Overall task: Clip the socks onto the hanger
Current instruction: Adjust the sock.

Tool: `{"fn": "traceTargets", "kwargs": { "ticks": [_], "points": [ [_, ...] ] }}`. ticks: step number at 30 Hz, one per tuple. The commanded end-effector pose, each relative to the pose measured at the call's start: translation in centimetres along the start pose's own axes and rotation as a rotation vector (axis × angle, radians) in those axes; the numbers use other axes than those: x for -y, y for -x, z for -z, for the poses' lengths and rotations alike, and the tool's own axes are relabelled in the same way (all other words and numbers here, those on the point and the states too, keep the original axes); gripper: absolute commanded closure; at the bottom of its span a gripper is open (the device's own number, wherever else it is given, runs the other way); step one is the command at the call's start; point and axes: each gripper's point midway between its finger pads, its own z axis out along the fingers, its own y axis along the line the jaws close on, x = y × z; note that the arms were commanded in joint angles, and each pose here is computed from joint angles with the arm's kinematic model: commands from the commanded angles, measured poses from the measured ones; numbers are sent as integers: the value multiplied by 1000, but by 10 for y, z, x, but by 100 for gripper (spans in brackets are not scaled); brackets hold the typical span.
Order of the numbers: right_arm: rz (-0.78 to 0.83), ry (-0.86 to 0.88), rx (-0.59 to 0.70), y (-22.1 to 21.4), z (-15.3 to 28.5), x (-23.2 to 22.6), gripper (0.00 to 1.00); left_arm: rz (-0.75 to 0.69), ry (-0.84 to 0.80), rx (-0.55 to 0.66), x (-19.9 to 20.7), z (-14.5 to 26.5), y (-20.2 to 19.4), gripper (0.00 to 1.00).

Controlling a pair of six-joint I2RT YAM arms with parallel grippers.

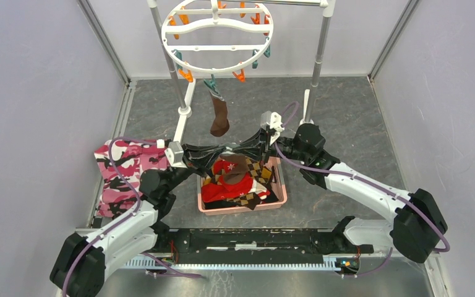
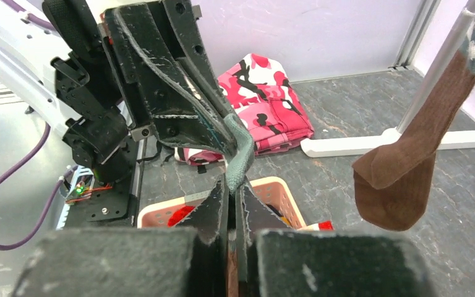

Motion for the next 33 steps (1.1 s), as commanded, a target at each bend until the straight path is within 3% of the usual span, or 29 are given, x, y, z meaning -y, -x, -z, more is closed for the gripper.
{"fn": "traceTargets", "kwargs": {
  "ticks": [1,3,5,10,18,23,33],
  "points": [
    [91,-70,11,21,2,13,100,53,54,83,-6,-10,31,73],
    [129,-122,-9,21,8,22,100,91,83,72,-9,-11,32,55],
    [185,-169,-23,26,16,30,100,117,97,47,-10,-11,32,46],
    [358,-196,-64,36,30,35,100,96,73,-12,-5,-10,29,35],
    [616,-108,-179,25,38,33,99,107,-70,-64,13,-23,20,37],
    [852,-76,-126,34,46,23,95,131,-97,-80,12,-36,21,39],
    [934,-15,-99,38,49,10,99,204,-159,-138,18,-49,16,42]
  ]
}}
